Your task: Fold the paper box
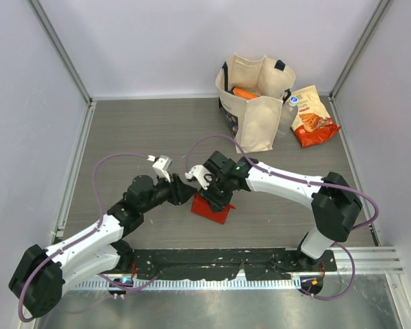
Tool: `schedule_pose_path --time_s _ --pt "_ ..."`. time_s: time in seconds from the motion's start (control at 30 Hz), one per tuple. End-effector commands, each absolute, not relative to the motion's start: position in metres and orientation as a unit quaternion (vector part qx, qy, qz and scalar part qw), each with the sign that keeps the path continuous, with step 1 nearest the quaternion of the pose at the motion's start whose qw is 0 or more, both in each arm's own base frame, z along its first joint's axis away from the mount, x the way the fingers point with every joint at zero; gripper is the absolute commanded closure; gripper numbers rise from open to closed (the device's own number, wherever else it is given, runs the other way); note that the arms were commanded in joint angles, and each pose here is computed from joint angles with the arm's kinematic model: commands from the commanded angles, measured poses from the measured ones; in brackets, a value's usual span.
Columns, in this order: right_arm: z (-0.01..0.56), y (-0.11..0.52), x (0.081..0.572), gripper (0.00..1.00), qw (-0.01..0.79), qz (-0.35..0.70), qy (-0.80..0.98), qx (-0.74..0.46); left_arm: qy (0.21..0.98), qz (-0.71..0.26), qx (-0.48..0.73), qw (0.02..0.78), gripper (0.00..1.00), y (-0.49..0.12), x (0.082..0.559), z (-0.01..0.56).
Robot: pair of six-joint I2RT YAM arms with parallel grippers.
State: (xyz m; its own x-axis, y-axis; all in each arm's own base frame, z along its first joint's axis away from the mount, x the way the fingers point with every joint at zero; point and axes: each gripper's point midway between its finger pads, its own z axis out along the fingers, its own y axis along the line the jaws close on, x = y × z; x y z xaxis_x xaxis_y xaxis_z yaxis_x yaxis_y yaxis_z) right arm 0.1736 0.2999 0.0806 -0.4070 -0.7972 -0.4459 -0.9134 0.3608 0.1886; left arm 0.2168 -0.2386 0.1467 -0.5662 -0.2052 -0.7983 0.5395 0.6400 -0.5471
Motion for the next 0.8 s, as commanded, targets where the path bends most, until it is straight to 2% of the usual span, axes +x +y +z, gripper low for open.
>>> schedule_pose_path --time_s 0.0,0.07,0.17,0.57,0.77 --pt "0.097 0.309 0.177 0.74 0.162 0.227 0.797 -0.535 0.771 -0.424 0.146 0.452 0.64 -0.25 0.214 0.154" --pt "0.098 0.308 0.178 0.74 0.164 0.227 0.797 -0.535 0.776 -0.415 0.147 0.452 0.67 -0.25 0.217 0.15" --pt "0.099 0.308 0.177 0.74 0.167 0.228 0.797 -0.534 0.775 -0.403 0.151 0.463 0.66 -0.248 0.219 0.15" --pt "0.1 0.309 0.177 0.75 0.166 0.231 0.796 -0.534 0.768 -0.358 0.138 0.513 0.57 -0.234 0.232 0.161" --pt "0.098 0.309 0.177 0.75 0.163 0.23 0.798 -0.533 0.778 -0.374 0.157 0.48 0.57 -0.243 0.224 0.147"
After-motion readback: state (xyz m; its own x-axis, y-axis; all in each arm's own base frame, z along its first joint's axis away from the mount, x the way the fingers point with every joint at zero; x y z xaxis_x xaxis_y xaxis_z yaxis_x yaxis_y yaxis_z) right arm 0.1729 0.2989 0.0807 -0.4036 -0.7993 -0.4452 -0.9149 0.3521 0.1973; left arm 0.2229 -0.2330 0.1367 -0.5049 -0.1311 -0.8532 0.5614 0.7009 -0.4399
